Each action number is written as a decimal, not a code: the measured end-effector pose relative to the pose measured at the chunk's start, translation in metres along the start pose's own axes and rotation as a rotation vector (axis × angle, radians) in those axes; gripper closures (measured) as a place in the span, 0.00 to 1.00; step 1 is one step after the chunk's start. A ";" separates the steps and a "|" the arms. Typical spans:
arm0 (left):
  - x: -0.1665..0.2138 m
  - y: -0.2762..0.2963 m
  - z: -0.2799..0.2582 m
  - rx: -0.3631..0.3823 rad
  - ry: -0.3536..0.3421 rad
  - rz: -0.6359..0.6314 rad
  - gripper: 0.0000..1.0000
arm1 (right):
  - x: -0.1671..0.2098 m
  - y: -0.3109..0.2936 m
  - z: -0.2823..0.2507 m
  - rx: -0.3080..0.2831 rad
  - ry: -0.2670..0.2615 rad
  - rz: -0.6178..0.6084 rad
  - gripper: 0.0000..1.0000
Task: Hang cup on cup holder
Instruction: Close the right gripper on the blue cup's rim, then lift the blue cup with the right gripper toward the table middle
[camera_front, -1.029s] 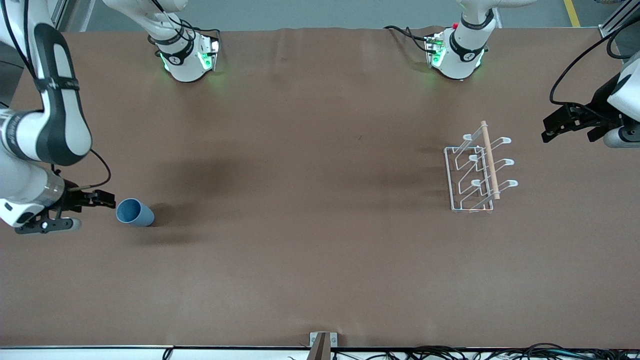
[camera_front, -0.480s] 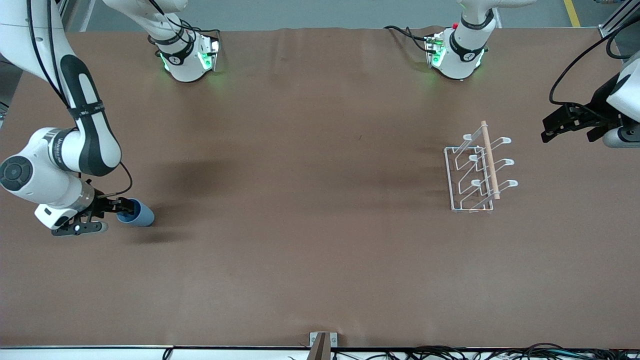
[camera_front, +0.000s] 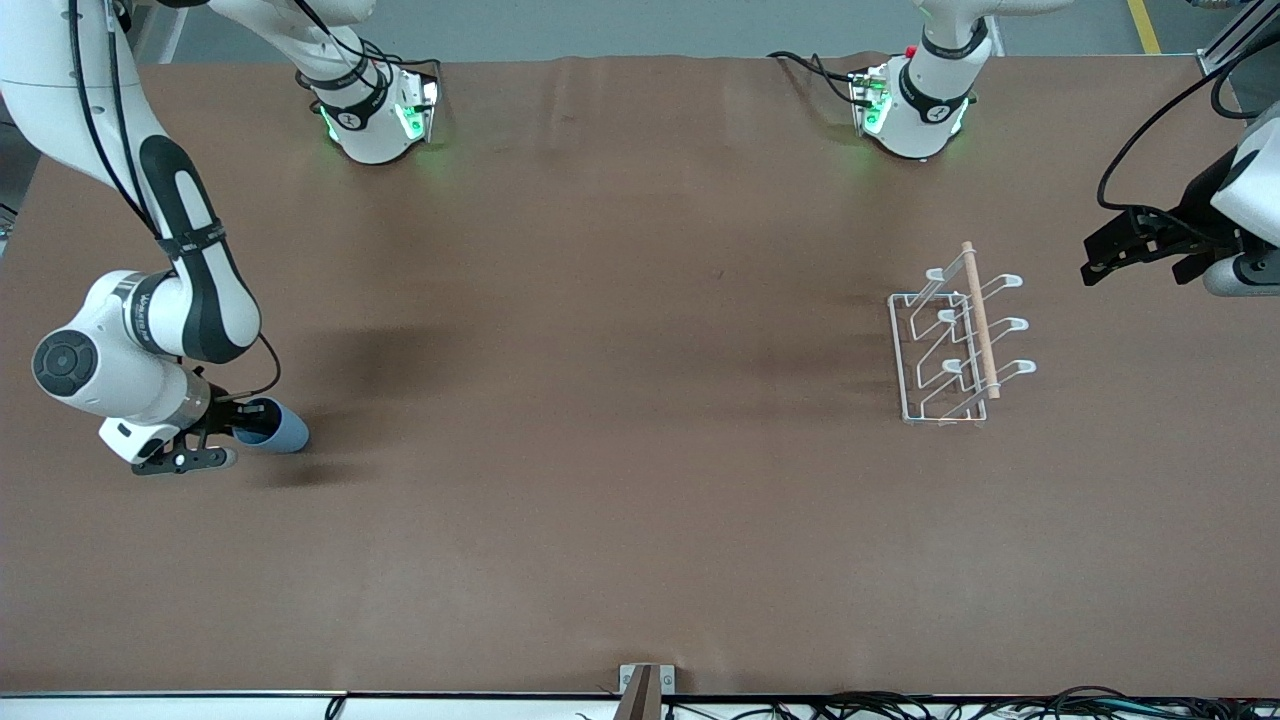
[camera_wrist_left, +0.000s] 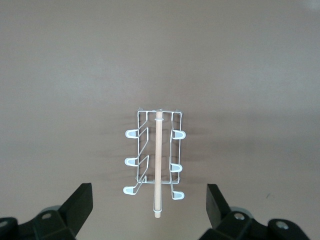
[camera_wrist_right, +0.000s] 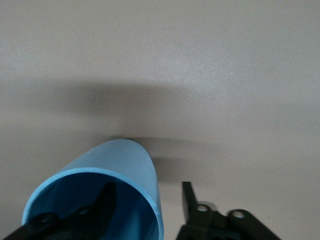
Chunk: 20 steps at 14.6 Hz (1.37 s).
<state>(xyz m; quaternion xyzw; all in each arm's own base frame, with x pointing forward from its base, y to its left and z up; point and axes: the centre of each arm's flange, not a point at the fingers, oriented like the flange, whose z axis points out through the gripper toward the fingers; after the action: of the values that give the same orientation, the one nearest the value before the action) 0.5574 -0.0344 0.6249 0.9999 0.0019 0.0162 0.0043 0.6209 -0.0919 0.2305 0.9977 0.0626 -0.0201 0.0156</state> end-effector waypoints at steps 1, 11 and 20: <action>0.000 0.001 0.001 0.000 -0.002 0.001 0.00 | 0.001 0.000 -0.001 0.000 0.002 0.000 0.57; 0.001 0.004 0.000 0.000 0.000 0.008 0.00 | 0.039 -0.008 -0.108 0.105 -0.093 -0.047 0.95; 0.001 0.004 -0.001 -0.001 0.003 0.009 0.00 | 0.023 -0.160 -0.174 0.757 -0.220 -0.053 0.95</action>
<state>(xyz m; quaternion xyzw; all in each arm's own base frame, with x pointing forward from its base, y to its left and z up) 0.5582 -0.0386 0.6261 0.9998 -0.0025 0.0179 0.0045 0.6304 0.0755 0.3985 0.9229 0.0746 -0.1488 -0.3471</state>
